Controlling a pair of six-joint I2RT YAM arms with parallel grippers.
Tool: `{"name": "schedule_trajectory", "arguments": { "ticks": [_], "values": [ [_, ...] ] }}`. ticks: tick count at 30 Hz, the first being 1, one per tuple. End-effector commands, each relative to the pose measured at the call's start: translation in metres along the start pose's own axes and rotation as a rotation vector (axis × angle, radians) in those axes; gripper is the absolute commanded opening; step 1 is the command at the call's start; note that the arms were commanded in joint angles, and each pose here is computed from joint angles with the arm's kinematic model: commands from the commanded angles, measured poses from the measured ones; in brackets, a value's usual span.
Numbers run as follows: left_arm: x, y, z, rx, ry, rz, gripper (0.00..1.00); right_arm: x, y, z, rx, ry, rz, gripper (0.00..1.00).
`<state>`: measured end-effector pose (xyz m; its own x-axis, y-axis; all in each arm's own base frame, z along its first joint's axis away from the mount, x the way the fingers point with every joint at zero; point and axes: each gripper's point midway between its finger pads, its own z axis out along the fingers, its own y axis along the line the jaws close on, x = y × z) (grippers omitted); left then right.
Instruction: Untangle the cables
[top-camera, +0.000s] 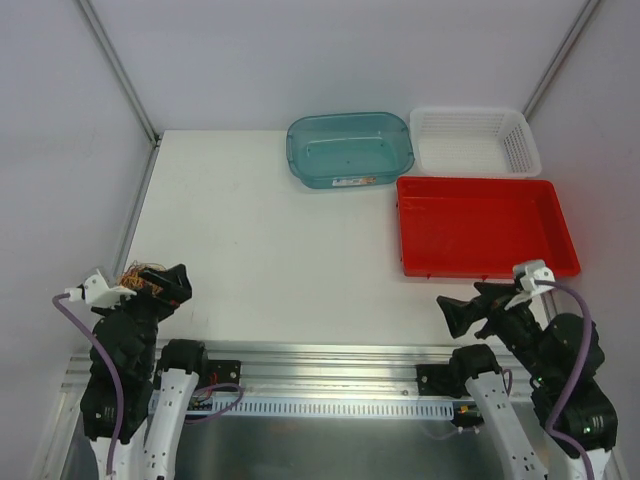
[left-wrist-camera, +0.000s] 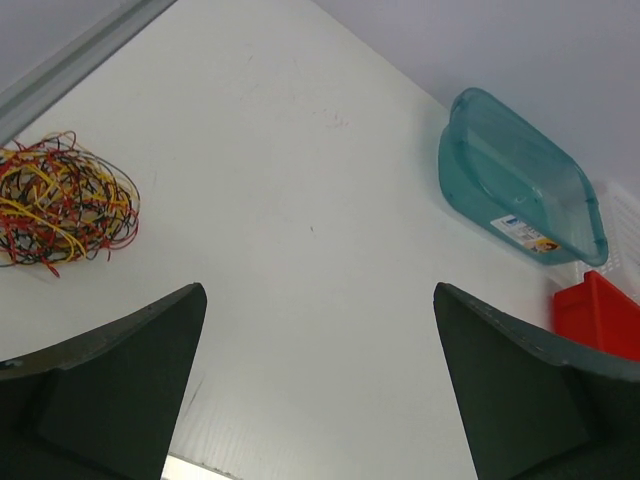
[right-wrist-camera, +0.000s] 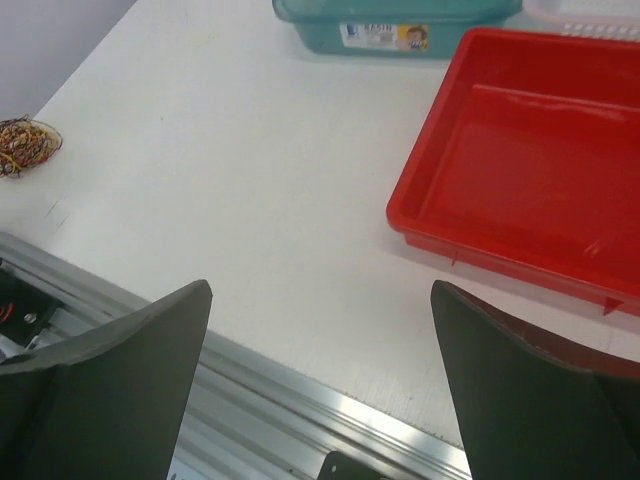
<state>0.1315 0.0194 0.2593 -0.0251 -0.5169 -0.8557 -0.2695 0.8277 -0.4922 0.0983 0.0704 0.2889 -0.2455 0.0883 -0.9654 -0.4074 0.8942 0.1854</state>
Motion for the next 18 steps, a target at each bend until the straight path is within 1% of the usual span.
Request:
{"name": "schedule_trajectory", "arguments": {
  "ticks": [1, 2, 4, 6, 7, 10, 13, 16, 18],
  "values": [
    [0.025, -0.003, 0.023, -0.058, 0.145, -0.046, 0.99, 0.000, 0.015, 0.017, -0.085, 0.077, 0.064, 0.97],
    [0.030, -0.002, 0.027, -0.083, 0.169, -0.060, 0.99, 0.002, 0.015, 0.020, -0.086, 0.095, 0.092, 0.97],
    [0.048, 0.008, 0.039, -0.174, 0.266, -0.037, 0.99, 0.011, 0.015, 0.027, -0.089, 0.137, 0.132, 0.97],
    [0.058, 0.016, 0.047, -0.248, 0.319, -0.029, 0.99, 0.019, 0.022, 0.033, -0.130, 0.181, 0.162, 0.97],
    [0.066, 0.019, 0.053, -0.292, 0.366, -0.015, 0.99, 0.022, 0.023, 0.035, -0.139, 0.195, 0.170, 0.97],
    [0.073, 0.030, 0.066, -0.401, 0.388, -0.020, 0.99, 0.034, 0.021, 0.040, -0.132, 0.245, 0.200, 0.97],
    [0.074, 0.042, 0.082, -0.487, 0.368, 0.000, 0.99, 0.039, 0.019, 0.043, -0.124, 0.263, 0.209, 0.97],
    [0.081, 0.058, 0.097, -0.572, 0.368, 0.018, 0.99, 0.042, 0.024, 0.046, -0.165, 0.260, 0.211, 0.97],
    [0.081, 0.071, 0.107, -0.626, 0.358, 0.000, 0.99, 0.047, 0.028, 0.049, -0.197, 0.270, 0.216, 0.97]
  ]
}}
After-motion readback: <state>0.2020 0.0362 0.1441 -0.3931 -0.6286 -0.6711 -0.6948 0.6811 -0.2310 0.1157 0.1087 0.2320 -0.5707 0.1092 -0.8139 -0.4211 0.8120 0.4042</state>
